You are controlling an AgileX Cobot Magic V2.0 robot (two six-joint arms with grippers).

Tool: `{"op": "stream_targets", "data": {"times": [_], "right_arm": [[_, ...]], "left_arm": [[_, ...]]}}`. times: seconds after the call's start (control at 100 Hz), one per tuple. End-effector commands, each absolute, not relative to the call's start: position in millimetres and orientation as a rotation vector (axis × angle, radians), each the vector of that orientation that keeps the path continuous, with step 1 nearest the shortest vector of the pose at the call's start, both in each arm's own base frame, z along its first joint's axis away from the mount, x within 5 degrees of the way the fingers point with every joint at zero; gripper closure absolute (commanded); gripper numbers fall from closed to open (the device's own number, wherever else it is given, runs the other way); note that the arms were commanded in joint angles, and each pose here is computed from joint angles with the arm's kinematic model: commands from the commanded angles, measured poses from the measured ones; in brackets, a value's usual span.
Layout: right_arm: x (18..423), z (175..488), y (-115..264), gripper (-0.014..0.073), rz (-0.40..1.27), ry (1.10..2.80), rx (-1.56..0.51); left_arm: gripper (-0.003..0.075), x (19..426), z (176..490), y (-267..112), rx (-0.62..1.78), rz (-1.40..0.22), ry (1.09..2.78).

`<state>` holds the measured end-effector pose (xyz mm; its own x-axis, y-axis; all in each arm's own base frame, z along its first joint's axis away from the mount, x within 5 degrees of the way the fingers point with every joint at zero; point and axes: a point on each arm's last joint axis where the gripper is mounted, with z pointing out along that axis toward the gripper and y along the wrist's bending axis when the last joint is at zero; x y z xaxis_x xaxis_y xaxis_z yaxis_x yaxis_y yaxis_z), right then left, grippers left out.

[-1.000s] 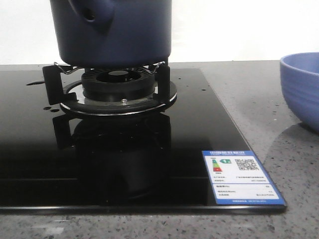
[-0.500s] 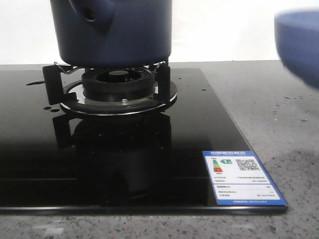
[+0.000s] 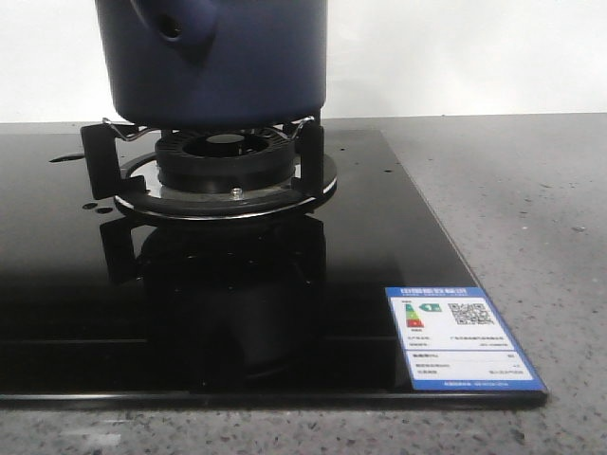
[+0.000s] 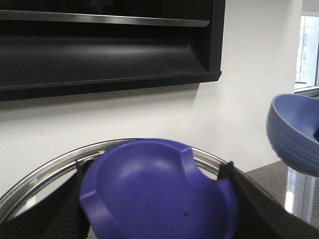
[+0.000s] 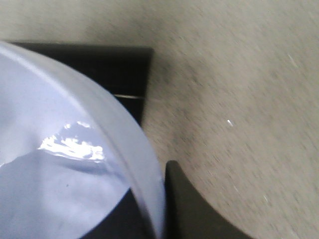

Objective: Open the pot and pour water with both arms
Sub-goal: 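Tilt the held bowl over the open pot to pour water in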

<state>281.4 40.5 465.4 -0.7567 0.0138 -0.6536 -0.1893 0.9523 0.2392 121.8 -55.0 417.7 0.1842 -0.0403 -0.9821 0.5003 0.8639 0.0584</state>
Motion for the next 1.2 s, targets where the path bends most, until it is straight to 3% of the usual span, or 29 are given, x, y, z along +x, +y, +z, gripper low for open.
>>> {"op": "stream_targets", "data": {"times": [0.0,0.16,0.52,0.92,1.19], "right_arm": [[279,491,59,0.0653,0.452,2.338,-0.199],[308,494,97,0.0653,0.488,2.306,-0.319],[353,483,158,0.0653,0.302,2.151,-0.45],[356,499,188,0.0653,0.112,1.861,-0.512],[356,495,206,0.0652,-0.117,1.776,-0.599]], "left_arm": [[0.0479,117,431,-54,0.362,-0.449,1.299],[0.0479,117,431,-54,0.361,-0.45,1.299],[0.0479,117,431,-54,0.361,-0.45,1.299],[0.0479,118,431,-54,0.361,-0.451,1.302],[0.0479,118,431,-54,0.36,-0.45,1.303]]}}
